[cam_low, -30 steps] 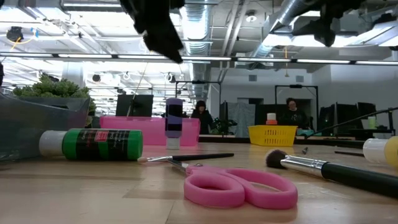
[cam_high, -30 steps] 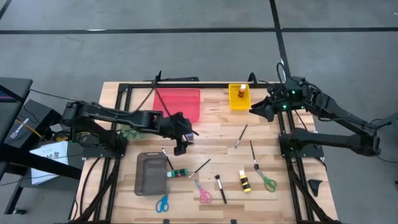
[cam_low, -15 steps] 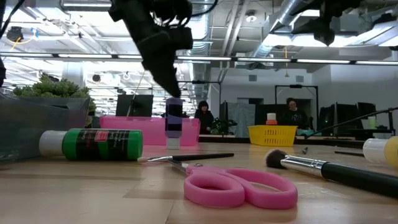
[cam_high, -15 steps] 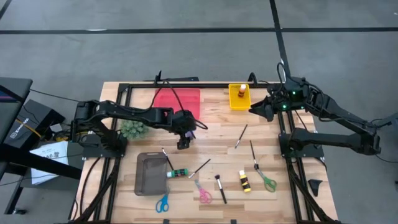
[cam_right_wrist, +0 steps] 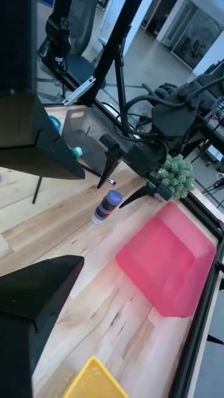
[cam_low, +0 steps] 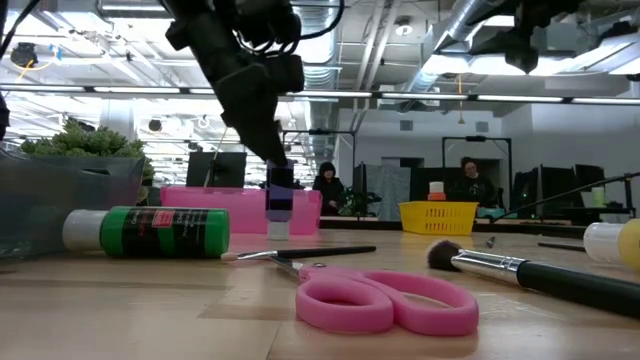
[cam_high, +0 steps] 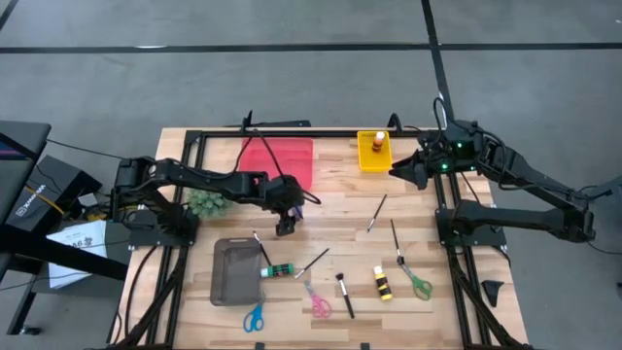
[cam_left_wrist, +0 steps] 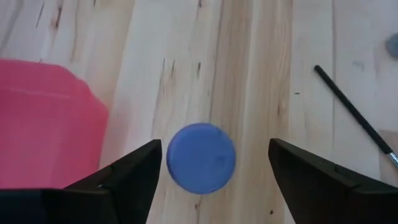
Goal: Pick & Place Paint Supplies
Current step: Put the blue paint bottle into the yellow bin
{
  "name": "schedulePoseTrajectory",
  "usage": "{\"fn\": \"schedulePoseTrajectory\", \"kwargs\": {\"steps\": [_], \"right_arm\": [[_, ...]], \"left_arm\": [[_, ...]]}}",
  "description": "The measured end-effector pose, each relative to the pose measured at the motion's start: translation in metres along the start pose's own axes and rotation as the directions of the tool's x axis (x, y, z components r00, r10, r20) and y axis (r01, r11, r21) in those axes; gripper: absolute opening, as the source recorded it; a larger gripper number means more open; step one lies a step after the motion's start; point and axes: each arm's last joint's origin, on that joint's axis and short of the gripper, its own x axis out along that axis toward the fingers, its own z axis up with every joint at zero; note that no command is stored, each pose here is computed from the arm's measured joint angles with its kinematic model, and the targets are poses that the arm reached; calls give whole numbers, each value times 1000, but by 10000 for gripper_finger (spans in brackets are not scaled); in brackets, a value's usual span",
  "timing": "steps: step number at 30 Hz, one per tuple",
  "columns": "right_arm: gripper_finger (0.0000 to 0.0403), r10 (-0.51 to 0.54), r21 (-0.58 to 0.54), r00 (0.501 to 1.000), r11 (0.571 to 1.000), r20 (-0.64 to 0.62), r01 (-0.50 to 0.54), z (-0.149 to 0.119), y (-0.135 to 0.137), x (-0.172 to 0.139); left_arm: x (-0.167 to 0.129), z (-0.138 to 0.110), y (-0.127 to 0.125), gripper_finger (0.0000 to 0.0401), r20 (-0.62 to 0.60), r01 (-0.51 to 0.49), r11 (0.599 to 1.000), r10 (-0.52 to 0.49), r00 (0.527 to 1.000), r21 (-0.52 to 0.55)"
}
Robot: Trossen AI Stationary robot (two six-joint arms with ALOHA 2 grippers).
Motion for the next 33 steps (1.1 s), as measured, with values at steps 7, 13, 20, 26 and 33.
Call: {"fn": "schedulePoseTrajectory", "kwargs": {"steps": [7,13,20,26,33], "right_arm": [[207,-6,0,1000,1000,3,6,0,0,0],[207,-13,0,1000,1000,7,13,0,0,0],[207,-28,6,999,1000,16,28,0,-1,0],[207,-28,6,999,1000,24,28,1,-1,0],[207,74,-79,988,995,133,-64,12,11,0]], "left_arm": [[4,-8,2,229,-23,-6,999,5,1000,-37],[4,-4,2,194,25,-2,998,4,1000,-62],[4,-3,2,151,27,-5,996,7,1000,-87],[4,0,4,116,59,3,979,9,998,-203],[-21,29,19,131,365,129,896,39,930,-425]]}}
